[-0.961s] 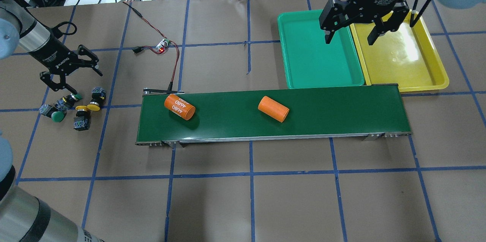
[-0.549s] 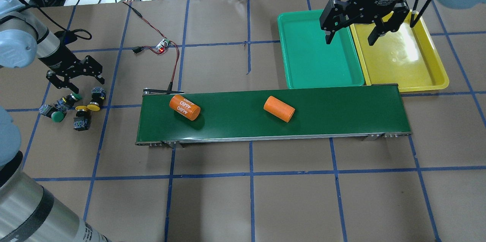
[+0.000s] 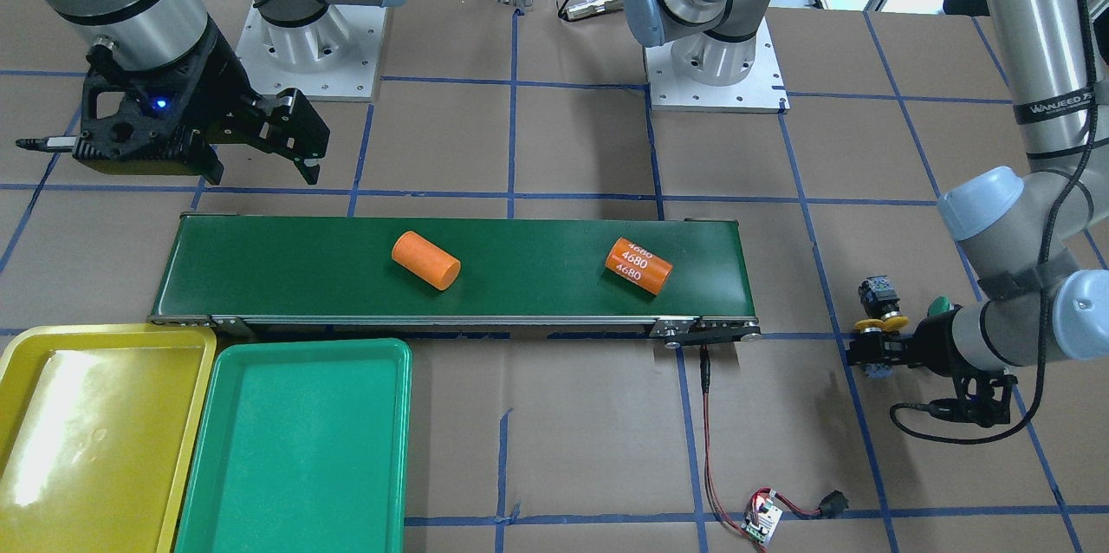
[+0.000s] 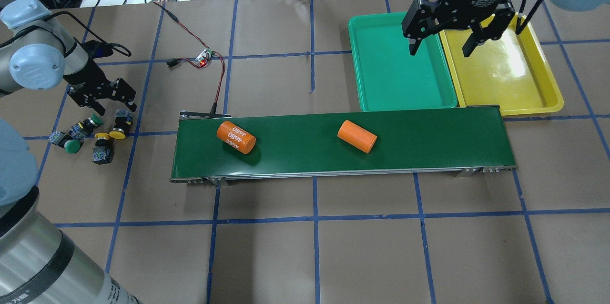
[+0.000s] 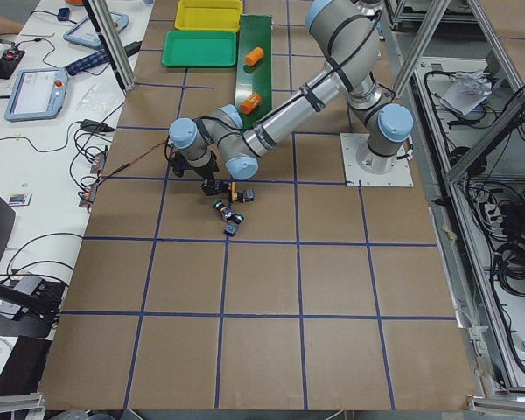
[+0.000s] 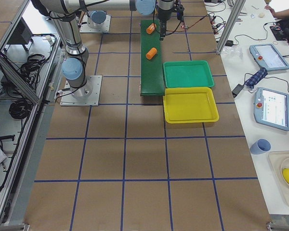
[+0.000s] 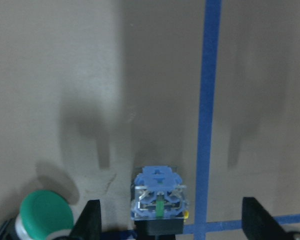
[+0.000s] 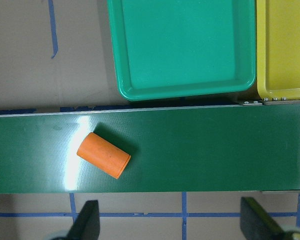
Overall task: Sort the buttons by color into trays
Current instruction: 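Reach the left gripper to the buttons and grasp a yellow-capped button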
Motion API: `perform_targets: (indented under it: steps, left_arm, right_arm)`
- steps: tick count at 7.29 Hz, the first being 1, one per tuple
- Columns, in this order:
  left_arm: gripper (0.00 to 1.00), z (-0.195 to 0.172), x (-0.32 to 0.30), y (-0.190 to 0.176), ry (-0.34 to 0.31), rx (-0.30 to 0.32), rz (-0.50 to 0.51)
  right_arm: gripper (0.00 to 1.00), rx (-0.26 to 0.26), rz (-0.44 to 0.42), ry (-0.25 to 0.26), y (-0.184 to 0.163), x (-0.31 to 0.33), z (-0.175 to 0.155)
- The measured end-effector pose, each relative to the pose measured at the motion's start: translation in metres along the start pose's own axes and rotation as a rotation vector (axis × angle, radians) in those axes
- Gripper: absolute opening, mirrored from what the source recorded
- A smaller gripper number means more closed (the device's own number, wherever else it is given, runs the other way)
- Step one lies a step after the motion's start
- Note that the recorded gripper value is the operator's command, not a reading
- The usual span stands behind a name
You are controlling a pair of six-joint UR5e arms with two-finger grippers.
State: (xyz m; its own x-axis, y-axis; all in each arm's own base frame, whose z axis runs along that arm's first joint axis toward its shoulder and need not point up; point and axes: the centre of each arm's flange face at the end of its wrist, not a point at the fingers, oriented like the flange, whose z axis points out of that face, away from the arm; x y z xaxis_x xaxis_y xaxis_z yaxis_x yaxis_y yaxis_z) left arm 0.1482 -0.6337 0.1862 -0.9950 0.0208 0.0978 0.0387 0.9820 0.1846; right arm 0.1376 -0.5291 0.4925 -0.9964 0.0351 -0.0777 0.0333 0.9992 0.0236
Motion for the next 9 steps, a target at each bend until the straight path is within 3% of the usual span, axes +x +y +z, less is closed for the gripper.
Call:
perform_targets:
  steps: [2, 3, 4, 5, 6, 9]
  left_arm:
    - [0.78, 0.008, 0.0, -0.002, -0.016, 0.004, 0.012]
    - [0.59, 0.011, -0.001, -0.003, -0.022, 0.001, 0.012]
    - [0.27, 0.013, -0.002, -0.003, -0.025, -0.001, 0.011]
    - [0.09, 0.014, -0.002, -0.003, -0.026, -0.001, 0.01]
    - [0.04, 0.013, -0.002, -0.003, -0.028, 0.0, 0.009]
    - [0.03, -0.004, 0.004, 0.0, -0.034, 0.011, -0.032]
  right_arm:
    - [1.0, 0.001, -0.001, 0.0, 0.0, -0.001, 0.0]
    - [1.0, 0.003, 0.0, -0.001, 0.001, -0.001, -0.001]
    - [1.0, 0.004, 0.001, -0.001, 0.001, -0.001, -0.001]
    - [1.0, 0.005, 0.0, -0.001, 0.001, -0.001, -0.002]
    - [1.0, 0.005, 0.001, -0.002, 0.0, -0.001, -0.001]
    - [1.0, 0.006, 0.002, -0.002, -0.001, -0.001, 0.0]
